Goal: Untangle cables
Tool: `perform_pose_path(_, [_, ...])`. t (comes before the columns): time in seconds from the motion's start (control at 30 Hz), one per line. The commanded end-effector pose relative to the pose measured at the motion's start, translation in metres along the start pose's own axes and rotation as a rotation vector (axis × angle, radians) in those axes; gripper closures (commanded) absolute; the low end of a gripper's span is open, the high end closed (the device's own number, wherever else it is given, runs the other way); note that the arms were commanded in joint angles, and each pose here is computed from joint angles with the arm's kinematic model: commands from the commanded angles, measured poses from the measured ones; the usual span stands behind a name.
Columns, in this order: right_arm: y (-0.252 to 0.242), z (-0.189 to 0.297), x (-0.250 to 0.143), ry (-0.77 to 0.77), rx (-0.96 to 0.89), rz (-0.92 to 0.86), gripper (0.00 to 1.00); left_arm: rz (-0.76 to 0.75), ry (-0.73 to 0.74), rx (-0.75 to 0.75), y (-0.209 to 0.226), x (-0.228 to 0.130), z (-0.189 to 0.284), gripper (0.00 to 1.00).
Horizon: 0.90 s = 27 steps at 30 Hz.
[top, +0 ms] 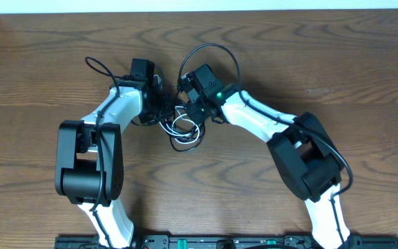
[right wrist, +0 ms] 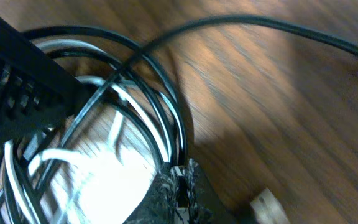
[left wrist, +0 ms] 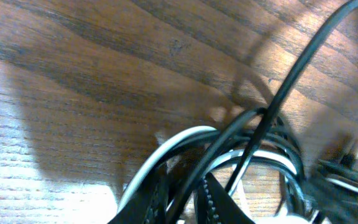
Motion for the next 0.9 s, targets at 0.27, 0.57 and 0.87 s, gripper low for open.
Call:
perform_pose_path(0.27, [-0.025,0.018,-0.022,0.137,-0.228,-0.166,0.99,0.013,0.020,0.065,0.012,-0.004,-0.012,0.80])
perform_pose_path(0.57, [-0.025,0.021,-0.037,0.221,-0.253,-0.259,0.70,0.055,0.007,0.094,0.019,-0.001,-0.011,0.80])
perform_pose_path(0.87, [-0.041,0.025,-0.040,0.226,-0.355,-0.256,0.39,0.104,0.040,0.004,0.028,0.003,-0.005,0.53])
Point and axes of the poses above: each gripper's point midway between its finger pads, its own z axis back along the fingers, its own y axis along the line the jaws close on, x = y × z, the point moved 8 cm from there along z, back along the fingers, and after that the axes turned 2 degrees about z, right-handed, at the moved point
